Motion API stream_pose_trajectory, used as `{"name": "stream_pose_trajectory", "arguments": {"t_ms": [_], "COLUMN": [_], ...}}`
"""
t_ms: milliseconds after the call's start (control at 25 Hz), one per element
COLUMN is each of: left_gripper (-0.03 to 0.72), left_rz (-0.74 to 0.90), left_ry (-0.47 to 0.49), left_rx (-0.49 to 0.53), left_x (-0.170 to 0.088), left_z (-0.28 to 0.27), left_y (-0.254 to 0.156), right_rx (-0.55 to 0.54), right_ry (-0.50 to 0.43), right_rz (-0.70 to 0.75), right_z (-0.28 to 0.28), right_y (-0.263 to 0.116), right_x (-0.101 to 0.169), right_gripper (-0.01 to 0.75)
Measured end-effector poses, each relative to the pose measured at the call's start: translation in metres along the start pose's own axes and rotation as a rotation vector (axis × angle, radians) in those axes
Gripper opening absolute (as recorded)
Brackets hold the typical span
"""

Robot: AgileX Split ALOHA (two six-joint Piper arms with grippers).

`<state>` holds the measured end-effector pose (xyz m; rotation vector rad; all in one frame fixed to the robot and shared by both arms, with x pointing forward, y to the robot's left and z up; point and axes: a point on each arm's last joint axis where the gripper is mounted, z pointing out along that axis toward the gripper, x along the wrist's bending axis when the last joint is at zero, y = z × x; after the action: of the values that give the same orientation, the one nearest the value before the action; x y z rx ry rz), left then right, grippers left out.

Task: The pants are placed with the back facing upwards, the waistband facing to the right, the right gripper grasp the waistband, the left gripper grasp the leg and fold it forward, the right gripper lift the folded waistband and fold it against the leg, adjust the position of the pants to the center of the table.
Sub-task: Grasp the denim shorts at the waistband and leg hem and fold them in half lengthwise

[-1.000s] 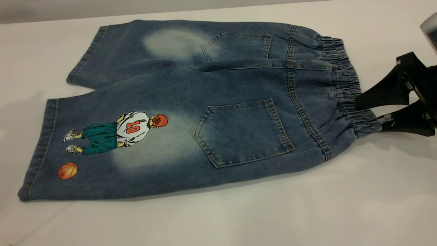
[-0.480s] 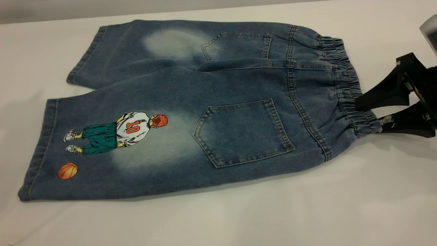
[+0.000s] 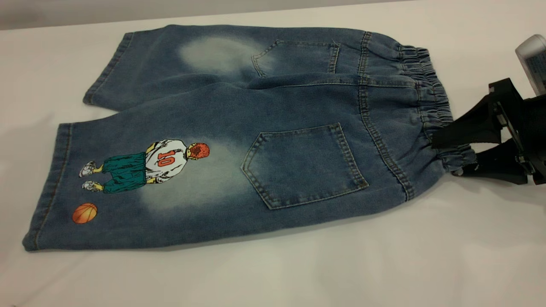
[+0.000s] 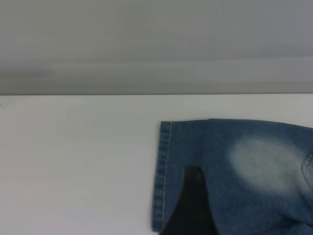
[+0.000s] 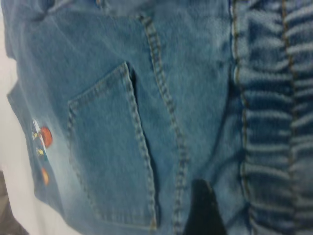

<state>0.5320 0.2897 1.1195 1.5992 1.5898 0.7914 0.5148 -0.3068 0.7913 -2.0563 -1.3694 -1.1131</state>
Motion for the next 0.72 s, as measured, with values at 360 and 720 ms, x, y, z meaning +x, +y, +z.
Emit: {"name": "stream_pose_trajectory", "arguments": {"t_ms": [360,720], "left_gripper": [0.546,0.546], "left_rz": [0.0,0.0], "left_ry": [0.0,0.0], "left_rx": [0.001,0.003], "left_x": [0.0,0.0], "left_z": [0.0,0.0], "left_y": [-0.0001,-0.0002], "right_rx": [-0.023,-0.023], "right_ry": [0.028,0.033], "right_rz": [0.017,0.017], "right_z": [-0.0001,-0.0001], "right_y": [0.0021,0.0022], "right_x": [0.0025,0.0029], "right_gripper": [0.418,0.123]}}
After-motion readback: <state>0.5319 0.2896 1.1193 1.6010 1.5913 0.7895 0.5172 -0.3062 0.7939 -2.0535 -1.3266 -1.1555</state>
